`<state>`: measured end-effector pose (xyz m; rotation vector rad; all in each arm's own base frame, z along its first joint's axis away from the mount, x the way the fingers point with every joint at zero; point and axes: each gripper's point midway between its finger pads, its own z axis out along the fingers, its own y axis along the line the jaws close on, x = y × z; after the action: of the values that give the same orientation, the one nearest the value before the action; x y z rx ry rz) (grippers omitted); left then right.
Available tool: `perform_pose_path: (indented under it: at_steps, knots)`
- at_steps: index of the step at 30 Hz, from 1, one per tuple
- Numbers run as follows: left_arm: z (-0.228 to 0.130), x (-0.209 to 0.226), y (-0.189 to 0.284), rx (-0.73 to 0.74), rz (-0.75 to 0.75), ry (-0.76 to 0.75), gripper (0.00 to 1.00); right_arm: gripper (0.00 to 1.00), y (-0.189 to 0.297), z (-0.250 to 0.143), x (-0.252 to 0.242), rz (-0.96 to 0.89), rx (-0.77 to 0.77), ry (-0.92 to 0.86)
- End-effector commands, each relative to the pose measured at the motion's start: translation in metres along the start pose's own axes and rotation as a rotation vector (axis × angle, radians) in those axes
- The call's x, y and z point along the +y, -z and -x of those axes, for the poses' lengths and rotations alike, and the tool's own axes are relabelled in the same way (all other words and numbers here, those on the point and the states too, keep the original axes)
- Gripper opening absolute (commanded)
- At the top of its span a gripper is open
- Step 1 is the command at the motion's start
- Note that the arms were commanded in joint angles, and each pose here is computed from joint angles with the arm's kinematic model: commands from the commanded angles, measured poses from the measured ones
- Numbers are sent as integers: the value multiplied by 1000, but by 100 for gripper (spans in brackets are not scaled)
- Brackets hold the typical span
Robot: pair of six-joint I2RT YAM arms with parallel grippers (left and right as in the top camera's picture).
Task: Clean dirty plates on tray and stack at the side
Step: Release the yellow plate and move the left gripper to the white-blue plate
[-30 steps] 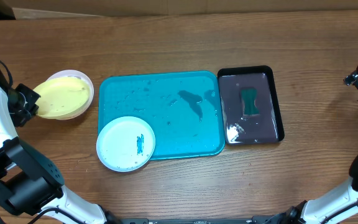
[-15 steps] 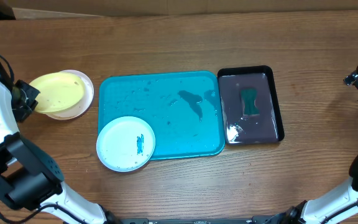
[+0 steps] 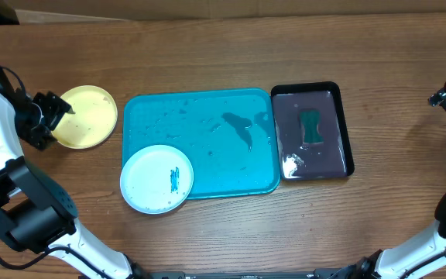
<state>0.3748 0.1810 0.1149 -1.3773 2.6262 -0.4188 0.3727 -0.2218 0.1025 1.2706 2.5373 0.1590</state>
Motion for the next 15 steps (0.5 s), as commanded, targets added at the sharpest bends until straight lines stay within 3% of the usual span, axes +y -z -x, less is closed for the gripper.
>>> perform_pose_path:
  at_steps: [1, 2, 3, 4, 5, 9, 15]
  knots:
    - [-33, -40, 22, 112, -187, -83, 68, 100, 13, 9, 6, 20, -41, 2]
    - [-46, -43, 24, 156, -198, -104, 60, 100, 13, 9, 6, 20, -41, 2]
    - [-59, -44, 25, 205, -199, -129, 45, 100, 13, 9, 6, 20, -41, 2]
    - [-75, -43, 26, 259, -190, -165, 19, 100, 13, 9, 6, 20, -41, 2]
    - [-87, -43, 26, 301, -179, -198, 7, 100, 13, 9, 6, 20, -41, 2]
    - [-147, -46, 31, 498, -166, -411, 4, 100, 13, 9, 6, 20, -41, 2]
    - [-216, -72, 26, 637, -235, -601, 4, 100, 13, 9, 6, 20, -41, 2]
